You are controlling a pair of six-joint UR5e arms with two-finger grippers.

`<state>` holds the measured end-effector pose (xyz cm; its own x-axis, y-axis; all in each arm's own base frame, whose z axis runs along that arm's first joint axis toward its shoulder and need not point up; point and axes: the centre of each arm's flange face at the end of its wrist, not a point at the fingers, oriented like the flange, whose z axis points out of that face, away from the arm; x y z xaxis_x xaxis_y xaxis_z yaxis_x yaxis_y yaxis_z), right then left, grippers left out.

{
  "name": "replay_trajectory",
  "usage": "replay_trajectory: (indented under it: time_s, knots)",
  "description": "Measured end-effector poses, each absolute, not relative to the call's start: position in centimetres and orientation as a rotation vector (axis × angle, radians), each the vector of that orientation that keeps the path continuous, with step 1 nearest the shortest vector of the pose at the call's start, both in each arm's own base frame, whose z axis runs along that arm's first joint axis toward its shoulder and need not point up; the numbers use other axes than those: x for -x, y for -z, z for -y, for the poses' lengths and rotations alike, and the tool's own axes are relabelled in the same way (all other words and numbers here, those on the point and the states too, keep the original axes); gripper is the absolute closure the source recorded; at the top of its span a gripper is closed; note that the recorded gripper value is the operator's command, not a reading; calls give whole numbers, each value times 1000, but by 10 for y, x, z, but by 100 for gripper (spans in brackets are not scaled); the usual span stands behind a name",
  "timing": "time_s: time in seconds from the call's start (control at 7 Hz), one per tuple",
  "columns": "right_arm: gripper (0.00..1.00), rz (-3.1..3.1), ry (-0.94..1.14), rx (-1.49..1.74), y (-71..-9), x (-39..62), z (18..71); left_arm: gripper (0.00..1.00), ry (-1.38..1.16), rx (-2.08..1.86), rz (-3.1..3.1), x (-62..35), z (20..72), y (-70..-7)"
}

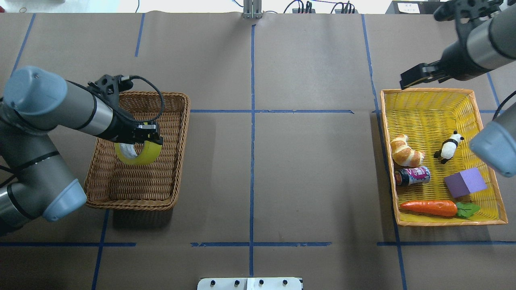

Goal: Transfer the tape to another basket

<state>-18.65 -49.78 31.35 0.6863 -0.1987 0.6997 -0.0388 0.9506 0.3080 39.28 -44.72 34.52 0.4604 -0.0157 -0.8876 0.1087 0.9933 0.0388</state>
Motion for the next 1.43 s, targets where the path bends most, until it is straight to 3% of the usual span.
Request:
replay_trajectory:
  time_s: [0.14, 0.29, 0.71, 1.14, 1.43]
  knots:
    - [0, 831, 101, -292, -324, 165, 498, 14, 53, -107, -1045, -401, 444, -358]
    - [0, 845, 106, -279, -333, 147, 498, 0, 28, -114, -1012, -402, 443, -362]
    - [0, 842, 128, -247, -370, 112, 490, 0, 16, -109, -973, -384, 436, -360]
    - [0, 740, 240, -170, -446, 49, 486, 0, -93, -110, -814, -328, 429, -337]
    - [0, 799, 158, -80, -524, -21, 478, 0, -131, -114, -774, -265, 449, -359]
